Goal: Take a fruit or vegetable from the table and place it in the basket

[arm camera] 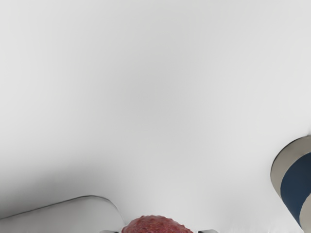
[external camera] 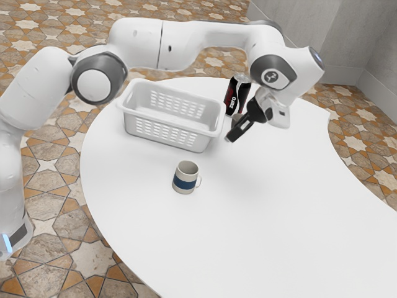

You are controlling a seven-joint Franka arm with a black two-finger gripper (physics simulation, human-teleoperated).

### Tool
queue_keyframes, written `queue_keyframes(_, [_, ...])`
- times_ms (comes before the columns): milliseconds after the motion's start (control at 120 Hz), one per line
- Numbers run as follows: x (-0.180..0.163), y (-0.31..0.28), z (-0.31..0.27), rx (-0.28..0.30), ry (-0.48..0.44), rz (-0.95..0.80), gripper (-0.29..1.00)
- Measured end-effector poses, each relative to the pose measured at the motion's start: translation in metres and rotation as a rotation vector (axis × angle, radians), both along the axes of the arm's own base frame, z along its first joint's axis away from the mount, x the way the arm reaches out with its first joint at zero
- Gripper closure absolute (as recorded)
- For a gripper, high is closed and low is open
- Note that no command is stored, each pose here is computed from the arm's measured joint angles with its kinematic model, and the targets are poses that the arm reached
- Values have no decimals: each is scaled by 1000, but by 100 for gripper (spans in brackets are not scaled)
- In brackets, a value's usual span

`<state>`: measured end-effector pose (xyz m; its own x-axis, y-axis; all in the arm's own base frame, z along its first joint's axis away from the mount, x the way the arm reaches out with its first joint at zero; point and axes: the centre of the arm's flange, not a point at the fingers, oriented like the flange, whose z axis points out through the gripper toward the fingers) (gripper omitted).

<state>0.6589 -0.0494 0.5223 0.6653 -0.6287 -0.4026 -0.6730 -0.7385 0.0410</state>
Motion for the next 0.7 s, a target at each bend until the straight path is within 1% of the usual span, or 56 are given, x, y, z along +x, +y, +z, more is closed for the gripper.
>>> queue_keyframes(92, [2, -1, 4, -40, -15, -41, 51])
queue_keyframes(258, [15, 7, 9, -94, -87, -127, 51])
queue_keyframes(367, [10, -1, 18, -120, -78, -188, 51])
queue_keyframes(483, [-11, -4, 41, -149, -27, -228, 51])
queue_keyframes(592, [-36, 7, 46, -154, 59, -237, 52])
queue_keyframes(650, [-68, 33, 58, -139, 96, -202, 52])
queue_keyframes(700, [-102, 45, 69, -120, 103, -182, 52])
